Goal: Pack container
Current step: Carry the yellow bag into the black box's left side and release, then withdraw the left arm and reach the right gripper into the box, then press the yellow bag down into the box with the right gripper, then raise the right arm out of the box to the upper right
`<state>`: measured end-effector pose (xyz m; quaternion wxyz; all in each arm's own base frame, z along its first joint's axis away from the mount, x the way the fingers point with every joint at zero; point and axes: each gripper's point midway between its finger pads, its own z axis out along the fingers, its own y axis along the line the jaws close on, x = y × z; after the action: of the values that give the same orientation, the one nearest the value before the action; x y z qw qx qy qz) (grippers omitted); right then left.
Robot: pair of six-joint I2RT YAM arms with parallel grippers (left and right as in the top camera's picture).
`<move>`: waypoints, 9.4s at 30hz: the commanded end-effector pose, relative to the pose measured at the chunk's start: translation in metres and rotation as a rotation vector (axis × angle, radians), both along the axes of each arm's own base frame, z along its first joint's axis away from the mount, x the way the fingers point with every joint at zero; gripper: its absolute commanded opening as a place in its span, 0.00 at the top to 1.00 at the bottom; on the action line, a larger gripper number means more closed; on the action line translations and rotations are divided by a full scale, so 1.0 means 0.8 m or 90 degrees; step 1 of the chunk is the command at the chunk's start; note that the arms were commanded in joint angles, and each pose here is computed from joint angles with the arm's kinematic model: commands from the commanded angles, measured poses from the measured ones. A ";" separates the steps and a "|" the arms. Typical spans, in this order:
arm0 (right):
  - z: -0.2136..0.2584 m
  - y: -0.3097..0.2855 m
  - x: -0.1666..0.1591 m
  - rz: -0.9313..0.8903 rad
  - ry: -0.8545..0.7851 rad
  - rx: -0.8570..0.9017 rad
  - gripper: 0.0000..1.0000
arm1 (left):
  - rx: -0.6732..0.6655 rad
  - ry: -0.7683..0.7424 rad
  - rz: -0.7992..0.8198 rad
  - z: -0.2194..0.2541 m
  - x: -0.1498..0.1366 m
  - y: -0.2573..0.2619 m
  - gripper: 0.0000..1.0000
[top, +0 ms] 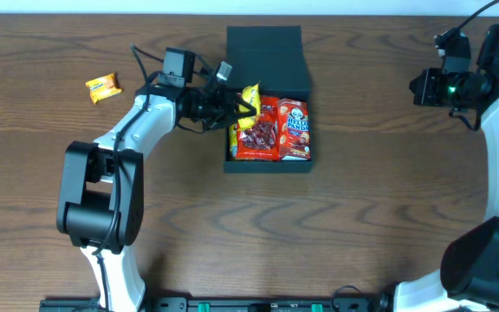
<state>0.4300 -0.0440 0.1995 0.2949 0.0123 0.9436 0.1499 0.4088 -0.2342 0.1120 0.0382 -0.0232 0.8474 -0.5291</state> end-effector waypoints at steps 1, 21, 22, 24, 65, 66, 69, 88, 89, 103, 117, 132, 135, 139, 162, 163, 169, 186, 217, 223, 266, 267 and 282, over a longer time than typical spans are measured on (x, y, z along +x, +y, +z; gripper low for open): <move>0.027 0.014 0.001 0.031 -0.036 0.026 0.98 | -0.022 0.014 0.013 0.005 0.006 0.012 0.94; 0.018 0.112 -0.006 0.155 -0.019 -0.008 0.99 | -0.007 0.023 0.021 -0.011 0.002 0.029 0.05; 0.018 0.113 -0.007 0.157 -0.017 -0.008 0.99 | -0.008 0.020 0.021 -0.010 0.002 0.029 0.05; 0.017 0.121 -0.009 0.166 -0.015 -0.008 0.98 | -0.009 0.013 0.021 -0.009 0.004 0.029 0.05; -0.121 0.399 -0.030 0.431 0.084 0.107 0.99 | 0.112 -0.241 0.205 0.118 0.051 0.192 0.05; -0.125 0.403 -0.031 0.433 0.088 0.111 0.99 | 0.114 -0.244 0.203 0.118 0.051 0.192 0.05; -0.126 0.411 -0.033 0.437 0.087 0.117 0.99 | 0.131 -0.241 0.213 0.113 0.053 0.197 0.05; -0.052 0.404 -0.009 0.426 0.047 0.056 0.99 | 0.221 -0.223 0.235 0.087 0.052 0.218 0.05; -0.050 0.405 -0.006 0.426 0.040 0.055 0.96 | 0.228 -0.222 0.239 0.085 0.053 0.220 0.05; -0.061 0.402 0.025 -0.095 0.232 0.246 0.92 | 0.259 -0.221 0.255 0.080 0.056 0.231 0.05; -0.075 0.416 0.004 -0.207 0.272 0.236 0.48 | 0.260 -0.217 0.254 0.079 0.055 0.231 0.05; -0.138 0.416 -0.007 -0.185 0.337 0.184 0.77 | 0.264 -0.207 0.246 0.074 0.050 0.231 0.05; -0.140 0.416 -0.007 -0.152 0.329 0.170 0.98 | 0.264 -0.208 0.246 0.074 0.050 0.231 0.05; -0.136 0.420 -0.010 -0.039 0.305 0.147 0.98 | 0.264 -0.208 0.246 0.074 0.050 0.231 0.05; -0.164 0.430 -0.032 0.302 0.239 0.050 0.98 | 0.262 -0.201 0.249 0.074 0.049 0.230 0.05; -0.171 0.430 -0.032 0.302 0.244 0.048 0.98 | 0.261 -0.199 0.249 0.074 0.049 0.230 0.05; -0.190 0.424 -0.019 0.238 0.254 0.037 0.98 | 0.262 -0.190 0.248 0.071 0.046 0.230 0.05; -0.236 0.406 -0.006 0.163 0.274 -0.009 0.98 | 0.258 -0.175 0.253 0.070 0.044 0.229 0.05; -0.106 0.436 -0.012 0.402 0.165 0.089 0.99 | 0.274 -0.173 0.261 0.067 0.045 0.234 0.05; -0.141 0.433 -0.037 0.428 0.204 0.077 0.98 | 0.273 -0.174 0.261 0.067 0.045 0.234 0.05; -0.154 0.448 -0.029 0.492 0.169 0.103 0.99 | 0.308 -0.153 0.273 0.057 0.041 0.244 0.05; -0.147 0.447 -0.026 0.491 0.163 0.106 0.99 | 0.311 -0.153 0.274 0.056 0.041 0.245 0.05; 0.003 0.287 0.003 0.444 0.077 0.100 0.98 | 0.321 -0.167 0.284 0.058 0.047 0.250 0.05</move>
<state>0.4322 0.2038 0.2110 0.1696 -0.2598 0.8996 0.3072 0.4437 -0.0393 0.1577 0.2614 -0.1234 0.9137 -0.2858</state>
